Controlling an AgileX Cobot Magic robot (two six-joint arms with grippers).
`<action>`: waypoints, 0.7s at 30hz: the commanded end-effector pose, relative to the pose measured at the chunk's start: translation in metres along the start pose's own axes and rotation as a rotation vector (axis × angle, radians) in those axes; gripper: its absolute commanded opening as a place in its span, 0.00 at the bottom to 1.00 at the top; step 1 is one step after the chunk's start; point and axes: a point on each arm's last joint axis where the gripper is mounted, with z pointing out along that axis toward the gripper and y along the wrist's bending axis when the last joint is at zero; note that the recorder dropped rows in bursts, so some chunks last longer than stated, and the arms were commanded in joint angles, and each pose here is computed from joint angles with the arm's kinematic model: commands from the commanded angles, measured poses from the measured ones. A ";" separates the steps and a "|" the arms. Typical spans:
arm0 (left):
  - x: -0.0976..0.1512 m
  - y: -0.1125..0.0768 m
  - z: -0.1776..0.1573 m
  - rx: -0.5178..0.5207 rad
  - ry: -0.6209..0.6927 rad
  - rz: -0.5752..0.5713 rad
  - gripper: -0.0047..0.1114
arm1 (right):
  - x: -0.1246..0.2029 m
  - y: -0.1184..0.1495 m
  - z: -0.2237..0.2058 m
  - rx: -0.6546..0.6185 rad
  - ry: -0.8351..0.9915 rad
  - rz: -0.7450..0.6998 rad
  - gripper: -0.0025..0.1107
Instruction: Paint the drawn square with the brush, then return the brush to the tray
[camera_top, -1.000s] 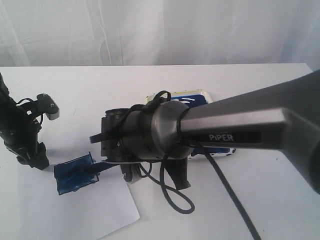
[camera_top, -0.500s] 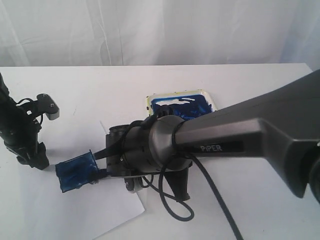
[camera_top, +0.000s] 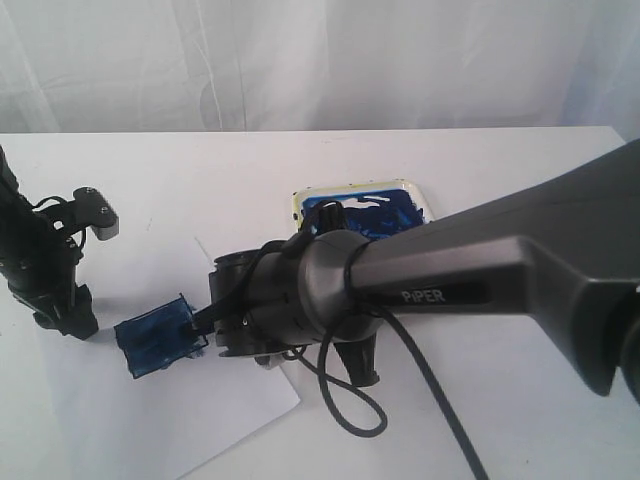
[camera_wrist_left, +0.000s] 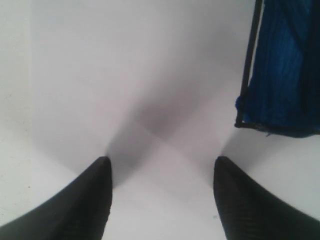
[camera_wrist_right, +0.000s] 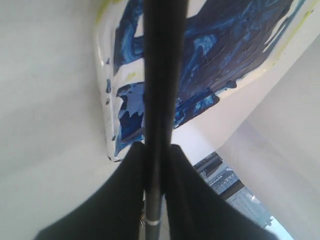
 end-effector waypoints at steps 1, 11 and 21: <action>0.007 -0.004 0.013 0.054 0.046 -0.014 0.59 | 0.011 -0.005 -0.002 0.012 0.076 -0.062 0.02; 0.007 -0.004 0.013 0.054 0.046 -0.014 0.59 | 0.002 -0.002 0.005 0.042 0.052 -0.067 0.02; 0.007 -0.004 0.013 0.054 0.046 -0.014 0.59 | 0.000 -0.008 0.004 0.115 0.024 -0.021 0.02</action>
